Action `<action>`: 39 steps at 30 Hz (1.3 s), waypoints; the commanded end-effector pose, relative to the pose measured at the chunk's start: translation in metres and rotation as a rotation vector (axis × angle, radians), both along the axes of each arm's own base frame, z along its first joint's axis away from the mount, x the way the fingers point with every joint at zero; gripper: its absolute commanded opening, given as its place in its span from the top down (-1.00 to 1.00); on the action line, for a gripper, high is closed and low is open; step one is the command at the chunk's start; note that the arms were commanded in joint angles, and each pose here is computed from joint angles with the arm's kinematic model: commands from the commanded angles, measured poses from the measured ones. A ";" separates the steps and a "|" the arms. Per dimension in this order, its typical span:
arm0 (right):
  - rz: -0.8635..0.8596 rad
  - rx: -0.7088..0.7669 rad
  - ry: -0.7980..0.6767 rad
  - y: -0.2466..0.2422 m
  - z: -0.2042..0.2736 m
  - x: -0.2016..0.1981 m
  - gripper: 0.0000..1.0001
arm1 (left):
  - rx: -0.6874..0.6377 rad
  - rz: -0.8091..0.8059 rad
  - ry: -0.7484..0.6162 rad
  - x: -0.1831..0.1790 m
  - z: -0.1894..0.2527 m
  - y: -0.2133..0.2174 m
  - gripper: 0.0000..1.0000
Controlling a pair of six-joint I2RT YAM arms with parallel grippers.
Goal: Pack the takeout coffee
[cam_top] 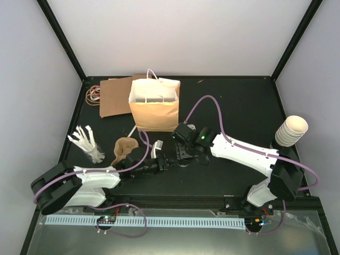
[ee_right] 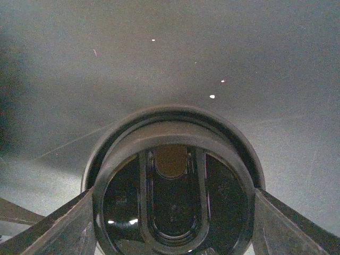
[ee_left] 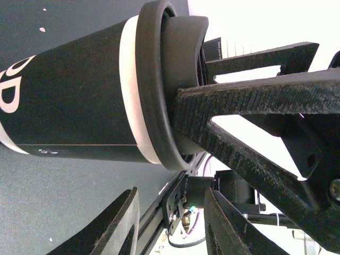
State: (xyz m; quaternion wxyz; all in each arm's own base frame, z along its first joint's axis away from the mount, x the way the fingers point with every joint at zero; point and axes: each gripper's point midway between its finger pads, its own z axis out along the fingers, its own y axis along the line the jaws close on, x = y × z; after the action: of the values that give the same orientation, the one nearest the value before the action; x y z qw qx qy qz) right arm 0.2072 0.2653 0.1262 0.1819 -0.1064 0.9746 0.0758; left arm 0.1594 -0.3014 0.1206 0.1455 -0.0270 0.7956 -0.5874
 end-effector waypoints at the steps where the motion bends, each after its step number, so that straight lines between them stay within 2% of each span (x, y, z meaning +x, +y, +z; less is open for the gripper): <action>1: -0.044 -0.031 0.103 -0.001 -0.016 -0.017 -0.32 | -0.067 0.033 -0.030 0.008 0.014 -0.006 0.27; 10: -0.030 -0.029 0.114 0.002 -0.015 -0.019 -0.32 | -0.079 0.042 -0.002 0.014 0.003 -0.013 0.31; 15: -0.028 -0.027 0.119 0.002 -0.017 -0.020 -0.31 | -0.140 0.033 -0.045 0.015 0.016 -0.016 0.24; 27: -0.023 -0.013 0.129 0.005 -0.019 -0.022 -0.31 | -0.141 0.075 -0.042 0.023 0.015 -0.014 0.20; 32: -0.022 -0.014 0.126 0.005 -0.019 -0.021 -0.31 | -0.019 0.090 0.049 0.024 -0.015 -0.013 0.34; 35: -0.022 -0.014 0.126 0.005 -0.019 -0.021 -0.31 | 0.041 0.121 0.086 0.025 -0.030 -0.006 0.55; 39: -0.018 -0.016 0.124 0.006 -0.020 -0.021 -0.31 | 0.072 0.137 0.117 0.024 -0.042 -0.002 0.60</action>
State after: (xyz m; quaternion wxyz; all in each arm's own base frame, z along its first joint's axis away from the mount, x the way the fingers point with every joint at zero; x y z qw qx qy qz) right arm 0.2066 0.2688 0.1259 0.1732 -0.0891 0.9781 0.0733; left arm 0.1739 -0.3139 0.1128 0.1422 -0.0611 0.7831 -0.6023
